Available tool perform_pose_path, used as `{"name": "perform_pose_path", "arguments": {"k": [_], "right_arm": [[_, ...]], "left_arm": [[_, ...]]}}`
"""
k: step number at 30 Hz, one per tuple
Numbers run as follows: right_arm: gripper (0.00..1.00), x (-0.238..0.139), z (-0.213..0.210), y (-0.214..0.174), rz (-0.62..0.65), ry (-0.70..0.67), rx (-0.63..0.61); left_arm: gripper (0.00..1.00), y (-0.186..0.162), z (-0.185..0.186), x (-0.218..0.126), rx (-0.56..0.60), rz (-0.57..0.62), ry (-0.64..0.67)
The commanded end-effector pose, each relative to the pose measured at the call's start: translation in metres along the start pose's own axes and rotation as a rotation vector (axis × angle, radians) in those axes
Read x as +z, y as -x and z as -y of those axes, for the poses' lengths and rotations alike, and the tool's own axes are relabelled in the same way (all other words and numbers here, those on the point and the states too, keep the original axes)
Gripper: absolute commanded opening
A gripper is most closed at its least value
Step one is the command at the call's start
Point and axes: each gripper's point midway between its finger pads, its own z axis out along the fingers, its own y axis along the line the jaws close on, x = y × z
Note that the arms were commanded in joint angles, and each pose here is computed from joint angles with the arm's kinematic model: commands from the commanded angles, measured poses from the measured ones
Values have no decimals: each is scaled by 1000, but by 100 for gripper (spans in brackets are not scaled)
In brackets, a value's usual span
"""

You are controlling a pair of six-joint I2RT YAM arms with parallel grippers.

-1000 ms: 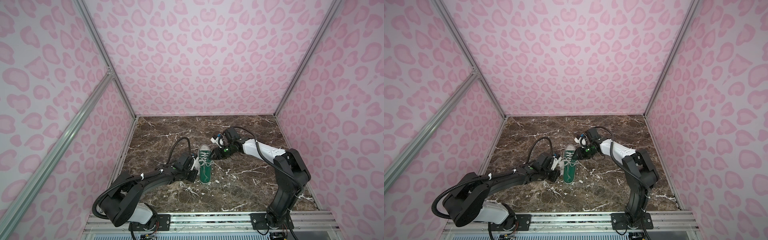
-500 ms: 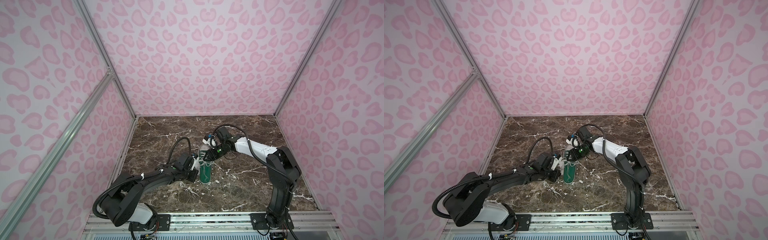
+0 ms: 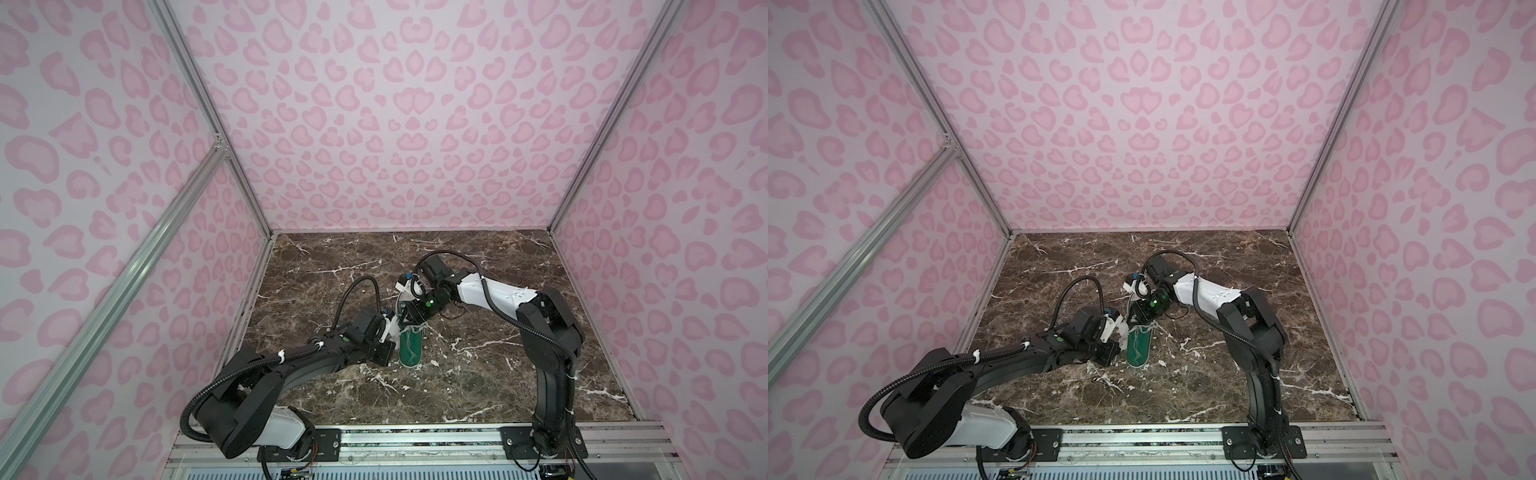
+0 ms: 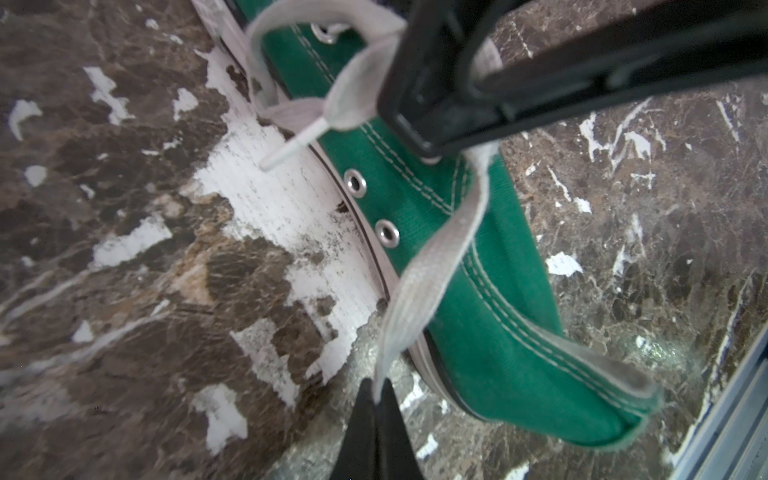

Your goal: Tie the shoes

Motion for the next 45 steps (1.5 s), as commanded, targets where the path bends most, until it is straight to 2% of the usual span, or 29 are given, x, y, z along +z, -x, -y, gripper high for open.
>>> {"name": "perform_pose_path", "arguments": {"k": [1,7,18,25,34,39,45], "right_arm": [[42,7,0,-3,-18,18,-3],[31,8,0,-3,-9,31,-3],[8,-5,-7,2,88,137,43],[7,-9,-13,0,117,184,63],[6,-8,-13,-6,130,194,73],[6,-9,-13,-8,145,198,80],[6,-14,-17,-8,178,210,81]], "left_arm": [[3,1,0,0,7,5,-1],[3,3,-2,-1,15,-4,10],[3,5,-6,-3,6,-21,16],[3,19,-16,-1,-28,-49,-3],[3,43,-23,21,-26,-116,-13],[3,64,-33,29,-52,-94,-1],[3,74,-37,33,-32,-86,1]]}}
